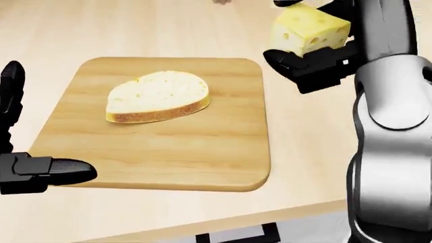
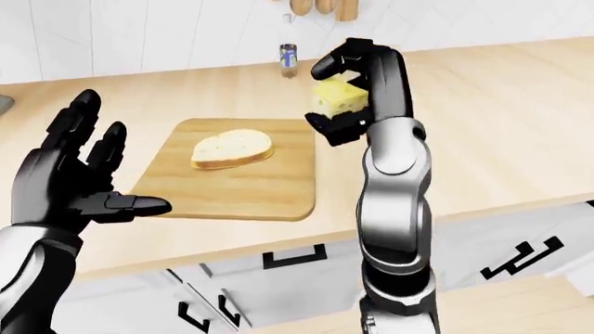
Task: Pick up the wedge of cheese and place it on the slice of bread to prepare a simple cheese on bread dish.
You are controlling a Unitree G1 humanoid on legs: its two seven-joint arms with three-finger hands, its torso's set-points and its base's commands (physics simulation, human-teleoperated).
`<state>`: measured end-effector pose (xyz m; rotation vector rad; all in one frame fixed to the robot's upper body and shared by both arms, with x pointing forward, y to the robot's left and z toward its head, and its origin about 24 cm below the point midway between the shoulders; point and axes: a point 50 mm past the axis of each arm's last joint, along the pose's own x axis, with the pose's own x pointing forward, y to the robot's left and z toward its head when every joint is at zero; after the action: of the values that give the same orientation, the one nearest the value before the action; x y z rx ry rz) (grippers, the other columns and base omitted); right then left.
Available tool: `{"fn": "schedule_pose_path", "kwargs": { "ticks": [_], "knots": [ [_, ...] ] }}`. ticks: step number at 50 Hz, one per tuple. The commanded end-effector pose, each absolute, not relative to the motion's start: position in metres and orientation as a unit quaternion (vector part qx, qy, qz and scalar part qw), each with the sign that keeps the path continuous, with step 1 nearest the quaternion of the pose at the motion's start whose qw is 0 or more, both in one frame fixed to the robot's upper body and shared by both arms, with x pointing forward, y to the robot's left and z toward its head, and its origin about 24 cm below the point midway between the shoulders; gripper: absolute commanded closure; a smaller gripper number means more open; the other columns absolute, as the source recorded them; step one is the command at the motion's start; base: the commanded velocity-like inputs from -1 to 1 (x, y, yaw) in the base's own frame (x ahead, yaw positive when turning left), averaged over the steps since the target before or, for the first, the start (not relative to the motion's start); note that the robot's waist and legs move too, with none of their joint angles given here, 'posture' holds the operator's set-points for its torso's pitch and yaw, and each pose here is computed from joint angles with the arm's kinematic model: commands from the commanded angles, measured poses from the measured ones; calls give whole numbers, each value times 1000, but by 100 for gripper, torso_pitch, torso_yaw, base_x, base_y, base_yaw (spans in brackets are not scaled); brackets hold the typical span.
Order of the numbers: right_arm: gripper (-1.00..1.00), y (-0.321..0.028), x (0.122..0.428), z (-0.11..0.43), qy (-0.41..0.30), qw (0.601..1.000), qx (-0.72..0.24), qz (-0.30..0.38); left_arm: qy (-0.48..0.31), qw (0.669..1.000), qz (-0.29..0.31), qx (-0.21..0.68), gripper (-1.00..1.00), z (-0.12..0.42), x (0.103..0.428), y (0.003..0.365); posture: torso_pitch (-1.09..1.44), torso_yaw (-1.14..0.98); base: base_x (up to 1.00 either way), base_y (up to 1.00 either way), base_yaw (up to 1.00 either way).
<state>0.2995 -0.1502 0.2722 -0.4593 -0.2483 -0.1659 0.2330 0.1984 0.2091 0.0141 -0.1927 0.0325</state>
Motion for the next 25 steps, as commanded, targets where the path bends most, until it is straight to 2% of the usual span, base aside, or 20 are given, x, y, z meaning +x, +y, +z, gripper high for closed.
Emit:
{"fn": "schedule_pose_path", "kwargs": {
  "ticks": [1, 4, 13, 18, 25],
  "knots": [
    [70, -145, 295, 293, -168, 954, -231, -92, -135, 991, 15, 13, -100, 221, 228, 199, 0, 0, 0, 0, 0],
    [80, -135, 298, 304, -177, 953, -231, -83, -136, 990, 17, 13, -100, 222, 226, 201, 0, 0, 0, 0, 0],
    [87, -91, 317, 315, -182, 962, -200, -24, -140, 990, 21, 14, -100, 226, 222, 203, 0, 0, 0, 0, 0],
    [97, -71, 326, 318, -185, 962, -199, -3, -141, 990, 23, 14, -100, 227, 220, 205, 0, 0, 0, 0, 0],
    [100, -47, 341, 320, -191, 961, -199, 21, -141, 990, 26, 10, -100, 224, 218, 209, 0, 0, 0, 0, 0]
  ]
}}
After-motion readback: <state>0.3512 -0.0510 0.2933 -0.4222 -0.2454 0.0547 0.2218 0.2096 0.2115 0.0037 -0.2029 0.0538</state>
